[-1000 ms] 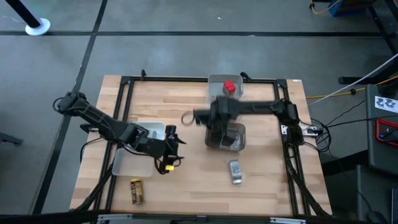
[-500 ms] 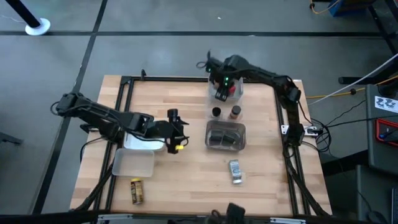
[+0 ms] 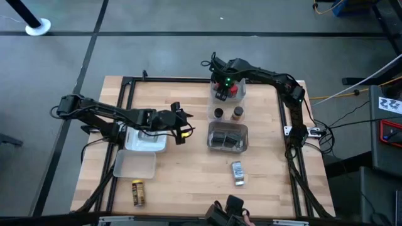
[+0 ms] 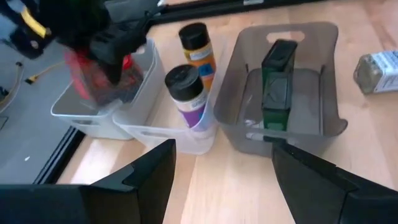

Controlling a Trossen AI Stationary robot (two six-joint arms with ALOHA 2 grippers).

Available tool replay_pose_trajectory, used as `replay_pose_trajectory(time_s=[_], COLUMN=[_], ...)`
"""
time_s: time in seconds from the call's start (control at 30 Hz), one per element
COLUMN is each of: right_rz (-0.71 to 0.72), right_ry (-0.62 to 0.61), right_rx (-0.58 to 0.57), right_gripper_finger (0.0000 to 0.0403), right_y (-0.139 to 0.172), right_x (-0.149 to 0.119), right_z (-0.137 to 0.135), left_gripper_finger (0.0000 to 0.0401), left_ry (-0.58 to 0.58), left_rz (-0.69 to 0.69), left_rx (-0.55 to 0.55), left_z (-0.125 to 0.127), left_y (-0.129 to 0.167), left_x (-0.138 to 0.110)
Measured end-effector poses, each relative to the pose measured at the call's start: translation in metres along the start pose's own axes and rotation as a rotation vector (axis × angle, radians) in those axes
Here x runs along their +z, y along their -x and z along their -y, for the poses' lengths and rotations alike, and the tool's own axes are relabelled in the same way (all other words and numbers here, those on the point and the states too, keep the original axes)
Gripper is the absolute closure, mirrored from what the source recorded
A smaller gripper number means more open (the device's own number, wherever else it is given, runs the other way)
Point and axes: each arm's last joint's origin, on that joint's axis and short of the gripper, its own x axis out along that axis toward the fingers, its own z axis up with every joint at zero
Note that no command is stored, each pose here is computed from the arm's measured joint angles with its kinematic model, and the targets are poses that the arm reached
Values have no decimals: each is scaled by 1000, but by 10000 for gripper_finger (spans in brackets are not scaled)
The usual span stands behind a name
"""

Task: Sort spices by type
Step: Put the red seasoning can into the gray bin

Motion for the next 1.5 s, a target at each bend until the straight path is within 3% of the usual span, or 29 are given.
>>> replay_pose_trajectory(time_s=[0.33,0.57,1.5], right_rz=[-43,-18,-10], right_ry=[5,0,-31], right_rx=[-9,-14,-24], right_gripper_finger=[194,157,150], right_y=[-25,-25,-23], right_x=[-10,-7,-6], right_z=[-4,-4,-3], left_gripper_finger=[152,152,152], left_ry=[54,75,64], left_rz=[25,8,11], left_rx=[-59,-65,-65], left_z=[0,1,1], left_y=[-6,-6,-6], left_x=[-15,-20,-20])
